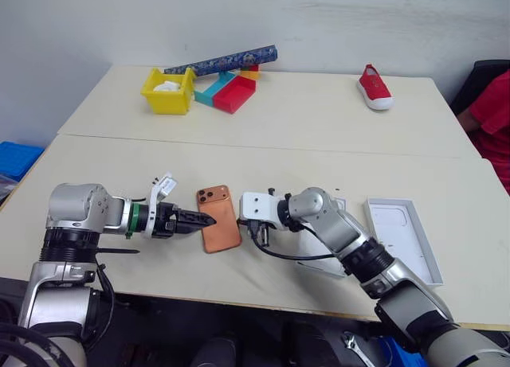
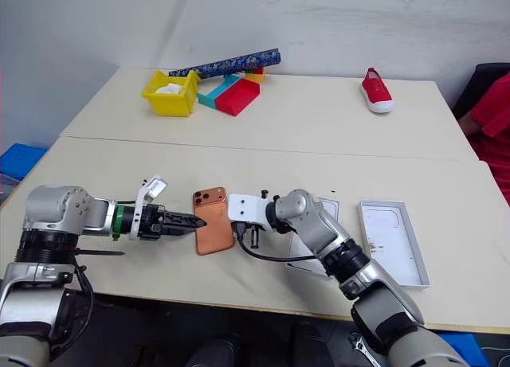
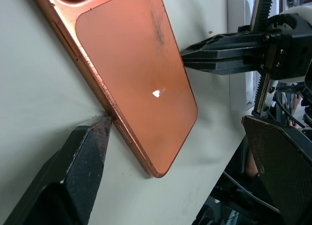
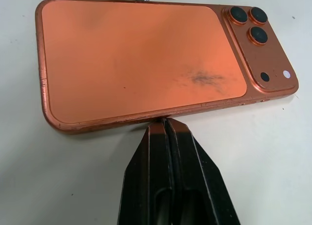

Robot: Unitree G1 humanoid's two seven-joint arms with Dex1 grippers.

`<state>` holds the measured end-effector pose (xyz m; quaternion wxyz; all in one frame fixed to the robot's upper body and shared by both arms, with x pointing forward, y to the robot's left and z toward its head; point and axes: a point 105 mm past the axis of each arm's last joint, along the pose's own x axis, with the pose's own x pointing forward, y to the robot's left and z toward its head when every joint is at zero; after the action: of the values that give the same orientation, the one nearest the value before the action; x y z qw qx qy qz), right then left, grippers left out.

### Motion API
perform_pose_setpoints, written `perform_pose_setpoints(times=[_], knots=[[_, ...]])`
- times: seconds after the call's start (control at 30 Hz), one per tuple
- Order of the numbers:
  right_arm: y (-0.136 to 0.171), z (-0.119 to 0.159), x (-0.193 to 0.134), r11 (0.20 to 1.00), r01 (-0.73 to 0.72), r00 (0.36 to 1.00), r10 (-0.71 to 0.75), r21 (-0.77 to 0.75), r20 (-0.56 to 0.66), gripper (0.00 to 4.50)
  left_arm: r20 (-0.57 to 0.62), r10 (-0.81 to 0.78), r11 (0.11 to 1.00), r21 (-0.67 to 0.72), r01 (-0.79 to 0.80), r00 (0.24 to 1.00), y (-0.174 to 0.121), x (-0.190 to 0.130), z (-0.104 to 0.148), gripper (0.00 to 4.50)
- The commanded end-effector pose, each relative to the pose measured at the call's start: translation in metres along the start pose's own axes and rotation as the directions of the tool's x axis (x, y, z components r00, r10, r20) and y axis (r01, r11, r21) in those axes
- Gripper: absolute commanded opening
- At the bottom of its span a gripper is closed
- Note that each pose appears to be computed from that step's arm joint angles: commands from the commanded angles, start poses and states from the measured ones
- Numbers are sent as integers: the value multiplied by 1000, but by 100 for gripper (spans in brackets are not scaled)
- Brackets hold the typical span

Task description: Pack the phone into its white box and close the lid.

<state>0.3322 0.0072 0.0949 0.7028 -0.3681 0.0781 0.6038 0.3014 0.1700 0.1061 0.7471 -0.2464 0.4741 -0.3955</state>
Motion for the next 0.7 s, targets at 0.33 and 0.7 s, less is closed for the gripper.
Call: perform_pose_setpoints(times=[0.33,0.7], knots=[[6,19,7,999,-34,997,35,-15,71,2,30,-202,972,-120,204,979,-6,20,-16,450],[7,17,9,999,-35,997,37,-19,70,2,104,-232,962,-124,245,967,-8,13,-4,450]])
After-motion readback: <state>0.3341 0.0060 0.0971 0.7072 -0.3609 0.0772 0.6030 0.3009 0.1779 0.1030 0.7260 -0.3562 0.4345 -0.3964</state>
